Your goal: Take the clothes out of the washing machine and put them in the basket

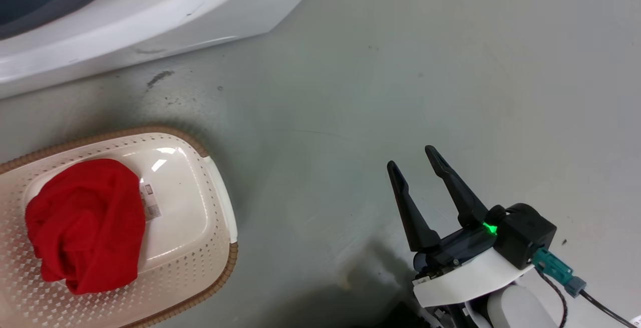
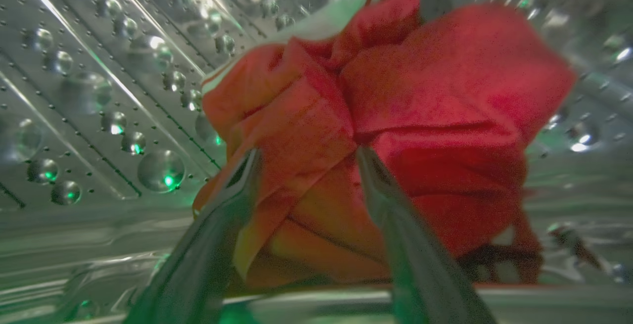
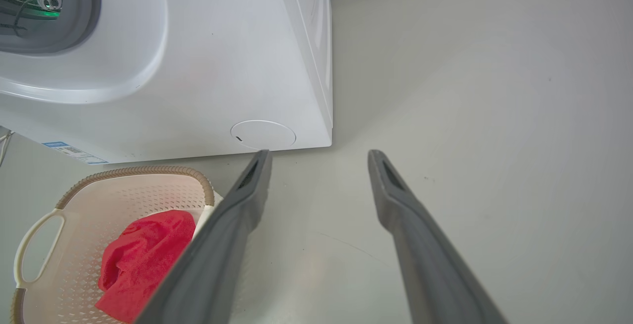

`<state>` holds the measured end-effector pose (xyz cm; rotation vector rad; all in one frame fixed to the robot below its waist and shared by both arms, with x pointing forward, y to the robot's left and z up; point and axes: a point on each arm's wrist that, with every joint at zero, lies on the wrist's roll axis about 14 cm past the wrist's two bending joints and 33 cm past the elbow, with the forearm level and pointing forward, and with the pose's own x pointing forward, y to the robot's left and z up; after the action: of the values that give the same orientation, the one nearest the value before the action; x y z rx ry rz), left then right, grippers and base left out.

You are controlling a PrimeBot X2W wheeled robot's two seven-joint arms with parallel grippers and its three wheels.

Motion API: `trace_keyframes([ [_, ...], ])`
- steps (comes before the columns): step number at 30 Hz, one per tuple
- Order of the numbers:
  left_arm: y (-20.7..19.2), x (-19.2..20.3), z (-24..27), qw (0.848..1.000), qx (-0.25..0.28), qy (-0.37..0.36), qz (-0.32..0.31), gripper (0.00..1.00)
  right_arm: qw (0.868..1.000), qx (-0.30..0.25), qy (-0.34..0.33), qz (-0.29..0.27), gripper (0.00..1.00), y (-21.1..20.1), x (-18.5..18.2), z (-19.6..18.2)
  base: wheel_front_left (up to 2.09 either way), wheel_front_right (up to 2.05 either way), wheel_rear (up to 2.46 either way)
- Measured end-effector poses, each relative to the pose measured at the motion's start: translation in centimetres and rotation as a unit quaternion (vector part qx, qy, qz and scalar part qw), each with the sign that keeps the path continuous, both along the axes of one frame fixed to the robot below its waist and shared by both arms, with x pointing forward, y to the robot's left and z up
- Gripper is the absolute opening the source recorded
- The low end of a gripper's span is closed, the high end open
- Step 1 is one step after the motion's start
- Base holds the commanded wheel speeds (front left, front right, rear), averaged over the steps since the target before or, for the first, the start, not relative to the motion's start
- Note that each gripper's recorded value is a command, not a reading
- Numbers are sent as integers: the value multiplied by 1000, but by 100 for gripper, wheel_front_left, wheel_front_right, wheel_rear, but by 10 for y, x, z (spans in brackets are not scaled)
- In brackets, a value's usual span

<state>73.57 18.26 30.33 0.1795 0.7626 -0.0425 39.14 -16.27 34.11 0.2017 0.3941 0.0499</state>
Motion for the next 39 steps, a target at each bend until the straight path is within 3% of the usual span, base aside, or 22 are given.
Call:
trace_keyframes([
  [8, 6, -5, -16, 995, 28, 98, 7, 100, 1000, 4, 16, -3, 100, 0, -5, -9, 0, 0, 0],
  [10, 7, -5, -17, 994, 31, 106, 11, 0, 1000, 4, 16, -4, 100, 0, -5, -9, 0, 0, 0],
  [13, 6, -1, -13, 995, 31, 95, 12, 0, 1000, 3, 15, -5, 100, -1, -4, -8, 0, 0, 0],
  [24, -6, 29, 36, 997, 21, -70, -8, 0, 1000, 0, -5, -6, 100, -4, 4, 2, 0, 0, 0],
  [30, -17, 23, 60, 983, -13, -181, -23, 0, 1000, -7, -26, -14, 100, -12, 8, 16, 0, 0, 0],
  [39, -30, -25, 96, 955, -84, -284, -23, 0, 997, -24, -73, -28, 100, -24, 3, 52, 0, 0, 0],
])
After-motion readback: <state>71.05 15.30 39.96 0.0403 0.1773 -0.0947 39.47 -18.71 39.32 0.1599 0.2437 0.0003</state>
